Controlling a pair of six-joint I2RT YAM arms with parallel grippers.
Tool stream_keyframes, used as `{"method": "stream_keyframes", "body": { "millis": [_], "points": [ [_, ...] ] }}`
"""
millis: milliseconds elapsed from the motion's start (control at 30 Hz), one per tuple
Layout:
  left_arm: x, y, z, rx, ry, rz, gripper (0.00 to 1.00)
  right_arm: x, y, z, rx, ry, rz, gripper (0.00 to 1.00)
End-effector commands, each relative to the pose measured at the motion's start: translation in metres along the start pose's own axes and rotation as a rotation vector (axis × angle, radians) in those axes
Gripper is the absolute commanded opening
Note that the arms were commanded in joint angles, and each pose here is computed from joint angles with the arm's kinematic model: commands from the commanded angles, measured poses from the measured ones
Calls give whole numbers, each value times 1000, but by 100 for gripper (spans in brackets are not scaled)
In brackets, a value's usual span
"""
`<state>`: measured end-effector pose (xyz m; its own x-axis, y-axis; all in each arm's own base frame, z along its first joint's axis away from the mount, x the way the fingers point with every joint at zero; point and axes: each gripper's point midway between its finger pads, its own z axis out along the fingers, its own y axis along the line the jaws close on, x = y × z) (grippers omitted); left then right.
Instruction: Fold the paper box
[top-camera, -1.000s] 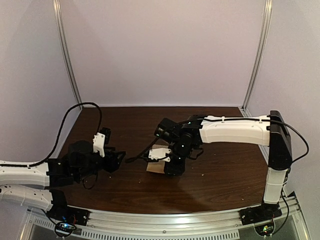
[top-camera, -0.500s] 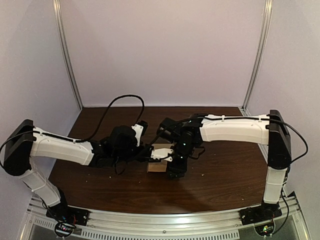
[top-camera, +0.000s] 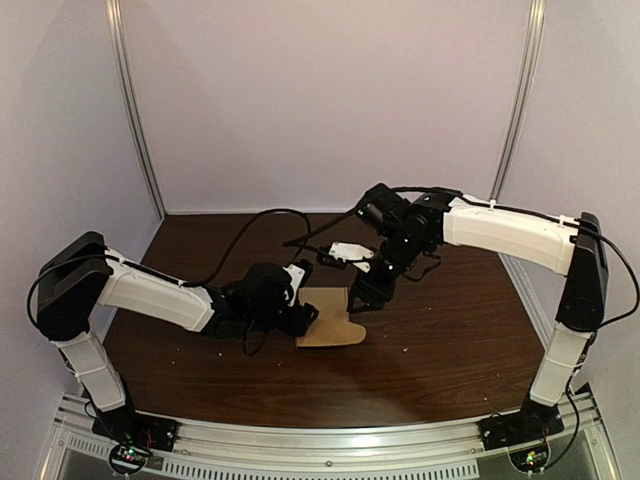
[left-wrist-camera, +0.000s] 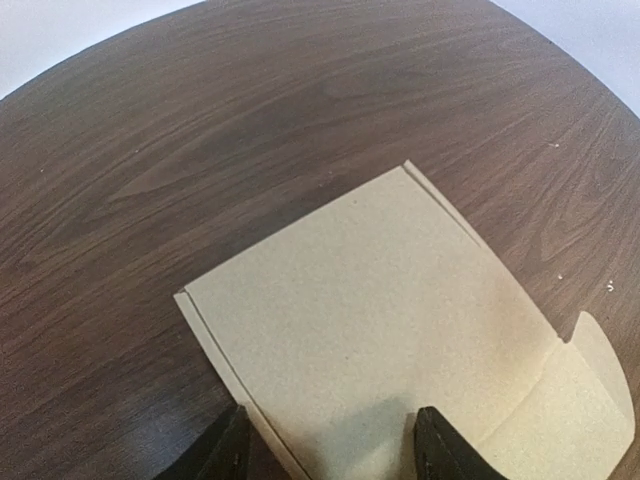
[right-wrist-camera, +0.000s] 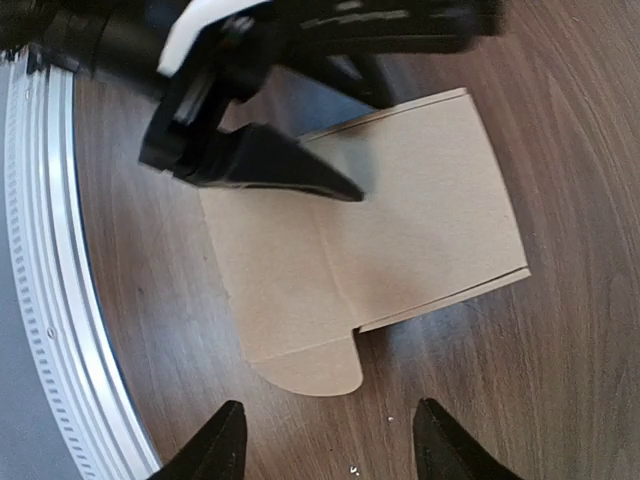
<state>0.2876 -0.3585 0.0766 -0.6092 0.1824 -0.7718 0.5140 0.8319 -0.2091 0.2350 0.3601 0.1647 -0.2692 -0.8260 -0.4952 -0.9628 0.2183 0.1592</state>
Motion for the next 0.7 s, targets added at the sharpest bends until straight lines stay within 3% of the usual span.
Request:
{"method": "stream_keyframes", "body": {
  "millis": [0, 100, 433, 667],
  "points": [
    [6, -2, 14, 15, 0, 28, 58, -17, -45, -16, -37, -144, 174, 51],
    [2, 0, 19, 23, -11, 44, 57, -10, -70, -3, -30, -139, 225, 47],
    [-62, -19, -14, 66, -128, 86, 57, 4, -87, 34, -49, -66, 291, 54],
    [-57, -13, -15, 38, -104, 100, 57, 27, -80, 51, -77, 7, 319, 59]
  ]
}}
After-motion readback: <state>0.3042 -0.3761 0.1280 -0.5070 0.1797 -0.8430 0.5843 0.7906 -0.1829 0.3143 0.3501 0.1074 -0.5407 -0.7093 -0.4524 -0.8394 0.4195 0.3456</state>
